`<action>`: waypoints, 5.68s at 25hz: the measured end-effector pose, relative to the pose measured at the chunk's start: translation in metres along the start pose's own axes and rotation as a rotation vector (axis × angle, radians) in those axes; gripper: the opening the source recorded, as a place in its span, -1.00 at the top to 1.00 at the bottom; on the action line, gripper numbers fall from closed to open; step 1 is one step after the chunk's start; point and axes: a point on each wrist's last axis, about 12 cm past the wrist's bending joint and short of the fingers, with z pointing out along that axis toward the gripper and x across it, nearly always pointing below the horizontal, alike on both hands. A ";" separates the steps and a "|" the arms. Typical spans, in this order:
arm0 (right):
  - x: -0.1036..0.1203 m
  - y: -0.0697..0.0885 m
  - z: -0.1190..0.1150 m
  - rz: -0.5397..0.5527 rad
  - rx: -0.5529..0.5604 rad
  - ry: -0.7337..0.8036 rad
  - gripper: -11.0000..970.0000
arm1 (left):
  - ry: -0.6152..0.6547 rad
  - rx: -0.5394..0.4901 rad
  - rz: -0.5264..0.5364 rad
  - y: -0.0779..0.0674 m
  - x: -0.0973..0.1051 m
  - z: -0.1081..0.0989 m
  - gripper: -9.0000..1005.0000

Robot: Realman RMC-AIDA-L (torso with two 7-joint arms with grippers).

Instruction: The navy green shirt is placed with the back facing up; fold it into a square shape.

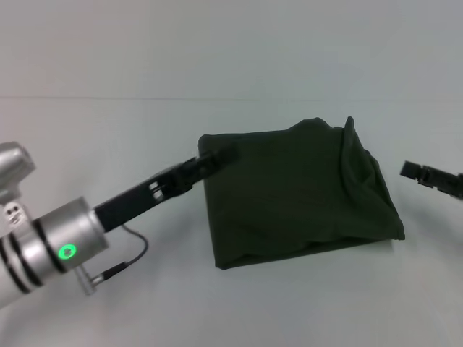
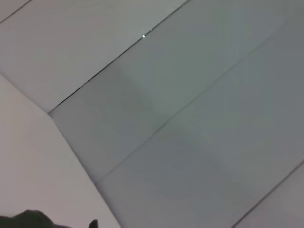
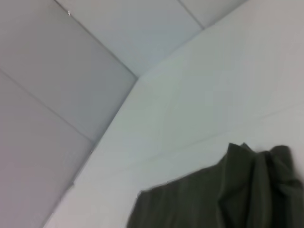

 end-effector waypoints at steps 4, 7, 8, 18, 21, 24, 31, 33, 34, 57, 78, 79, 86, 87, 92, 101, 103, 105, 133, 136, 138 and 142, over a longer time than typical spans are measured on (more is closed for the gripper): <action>-0.032 0.009 0.031 -0.030 0.046 0.126 -0.87 | 0.037 -0.014 0.097 -0.001 -0.001 -0.026 -0.89; -0.050 0.020 0.057 -0.072 0.094 0.209 -0.87 | 0.054 -0.014 0.122 -0.002 0.001 -0.033 -0.89; -0.054 0.023 0.063 -0.082 0.110 0.225 -0.87 | 0.062 -0.012 0.130 -0.002 0.002 -0.035 -0.89; -0.065 0.052 0.114 -0.228 0.186 0.358 -0.87 | 0.144 0.031 0.227 -0.007 0.008 -0.042 -0.89; -0.068 0.054 0.119 -0.245 0.231 0.376 -0.84 | 0.144 0.028 0.232 -0.007 0.007 -0.043 -0.89; -0.069 0.059 0.123 -0.293 0.240 0.378 -0.73 | 0.144 0.027 0.234 -0.007 0.006 -0.043 -0.89; -0.067 0.066 0.129 -0.362 0.255 0.418 -0.47 | 0.142 0.026 0.235 -0.007 0.006 -0.044 -0.89; -0.066 0.066 0.130 -0.361 0.255 0.422 -0.27 | 0.142 0.026 0.236 -0.007 0.006 -0.044 -0.88; -0.066 0.067 0.131 -0.358 0.255 0.422 -0.17 | 0.142 0.027 0.237 -0.007 0.005 -0.044 -0.88; -0.064 0.051 0.113 -0.208 0.279 0.344 0.90 | 0.140 0.036 0.245 -0.007 0.005 -0.040 -0.88; -0.063 0.034 0.086 -0.051 0.222 0.219 0.84 | 0.137 0.051 0.231 -0.009 0.007 -0.041 -0.88; -0.064 0.035 0.087 -0.052 0.222 0.224 0.83 | 0.137 0.052 0.231 -0.009 0.007 -0.040 -0.88; -0.074 0.048 0.107 -0.064 0.309 0.341 0.75 | 0.140 0.055 0.238 -0.009 0.007 -0.039 -0.88; -0.076 0.051 0.110 -0.077 0.321 0.360 0.68 | 0.141 0.055 0.239 -0.009 0.006 -0.039 -0.88; -0.087 0.065 0.124 -0.145 0.380 0.437 0.34 | 0.140 0.049 0.240 -0.009 0.006 -0.039 -0.88; -0.098 0.083 0.127 -0.265 0.433 0.526 0.05 | 0.142 0.027 0.260 -0.006 0.001 -0.040 -0.88; -0.098 0.084 0.128 -0.284 0.449 0.540 0.03 | 0.145 0.025 0.268 -0.006 -0.001 -0.039 -0.88; -0.096 0.085 0.130 -0.292 0.451 0.546 0.01 | 0.144 0.025 0.275 -0.006 -0.003 -0.039 -0.88; -0.066 0.087 0.153 -0.365 0.466 0.573 0.06 | 0.145 0.021 0.276 -0.005 -0.003 -0.040 -0.88; -0.066 0.087 0.153 -0.369 0.464 0.575 0.17 | 0.145 0.020 0.275 -0.005 -0.002 -0.041 -0.88; -0.065 0.087 0.153 -0.370 0.464 0.578 0.27 | 0.145 0.019 0.274 -0.005 -0.002 -0.041 -0.88; -0.065 0.087 0.152 -0.365 0.465 0.578 0.56 | 0.145 0.019 0.274 -0.005 -0.002 -0.041 -0.88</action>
